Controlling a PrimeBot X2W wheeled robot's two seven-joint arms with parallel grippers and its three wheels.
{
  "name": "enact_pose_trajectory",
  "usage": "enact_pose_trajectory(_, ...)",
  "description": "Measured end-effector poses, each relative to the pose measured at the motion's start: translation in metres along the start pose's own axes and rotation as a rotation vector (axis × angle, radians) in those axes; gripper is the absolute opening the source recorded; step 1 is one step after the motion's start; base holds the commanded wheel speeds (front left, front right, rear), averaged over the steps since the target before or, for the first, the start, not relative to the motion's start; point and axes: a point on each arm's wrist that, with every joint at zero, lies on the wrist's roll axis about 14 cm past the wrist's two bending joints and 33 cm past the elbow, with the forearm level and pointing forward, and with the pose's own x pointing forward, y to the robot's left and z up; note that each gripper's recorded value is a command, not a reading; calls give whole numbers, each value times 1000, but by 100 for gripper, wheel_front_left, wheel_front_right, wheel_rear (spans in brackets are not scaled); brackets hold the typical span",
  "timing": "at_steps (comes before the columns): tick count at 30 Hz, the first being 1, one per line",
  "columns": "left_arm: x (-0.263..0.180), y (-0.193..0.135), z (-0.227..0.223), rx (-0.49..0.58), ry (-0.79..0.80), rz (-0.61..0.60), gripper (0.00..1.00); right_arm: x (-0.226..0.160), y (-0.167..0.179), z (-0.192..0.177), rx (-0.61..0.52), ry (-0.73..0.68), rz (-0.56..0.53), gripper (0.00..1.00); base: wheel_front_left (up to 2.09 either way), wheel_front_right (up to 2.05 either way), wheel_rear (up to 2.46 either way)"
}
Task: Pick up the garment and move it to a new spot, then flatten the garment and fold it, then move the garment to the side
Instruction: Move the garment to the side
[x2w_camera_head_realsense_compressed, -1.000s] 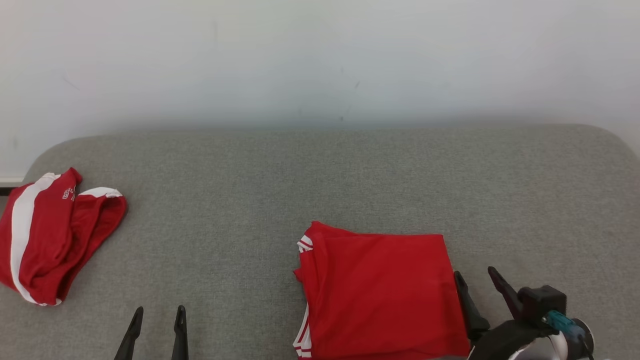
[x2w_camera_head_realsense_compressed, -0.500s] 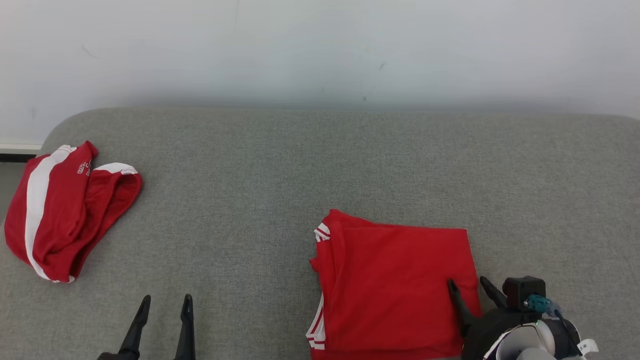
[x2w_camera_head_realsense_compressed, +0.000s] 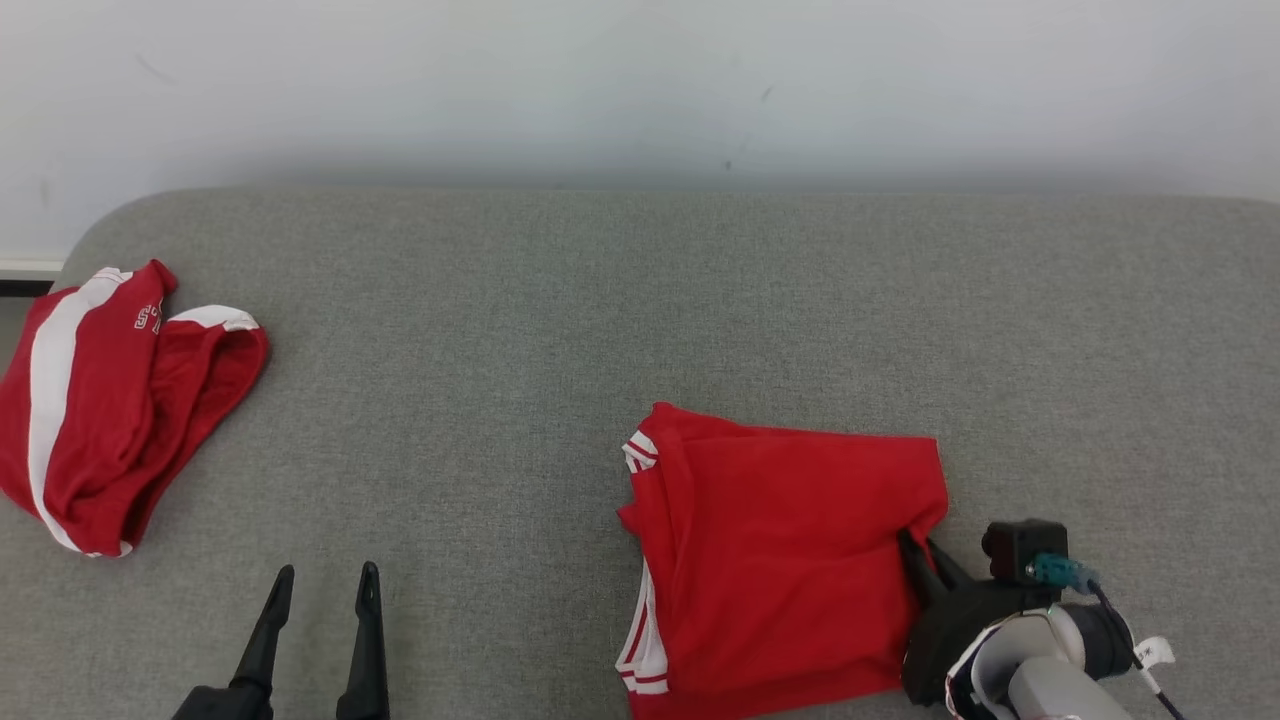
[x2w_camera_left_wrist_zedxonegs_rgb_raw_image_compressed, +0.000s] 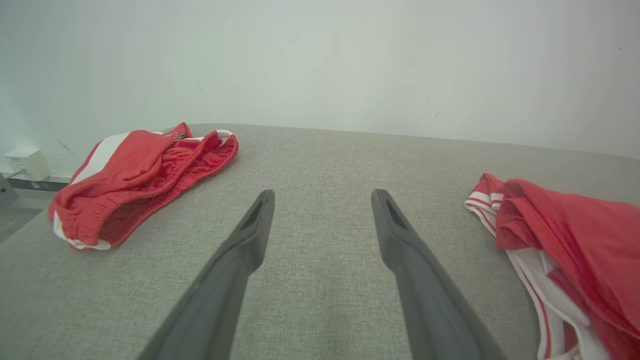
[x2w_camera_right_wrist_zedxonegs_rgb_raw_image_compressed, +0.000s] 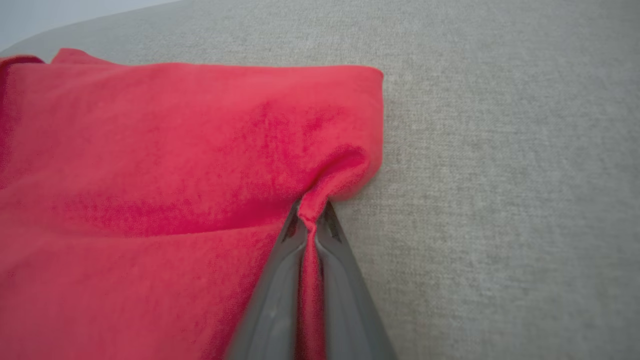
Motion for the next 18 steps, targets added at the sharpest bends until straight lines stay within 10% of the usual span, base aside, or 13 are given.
enact_pose_trajectory(18,72,-32,-6,-21,-30,-100,100,71,-110,118,-194,-131,-134,0,0,0,0)
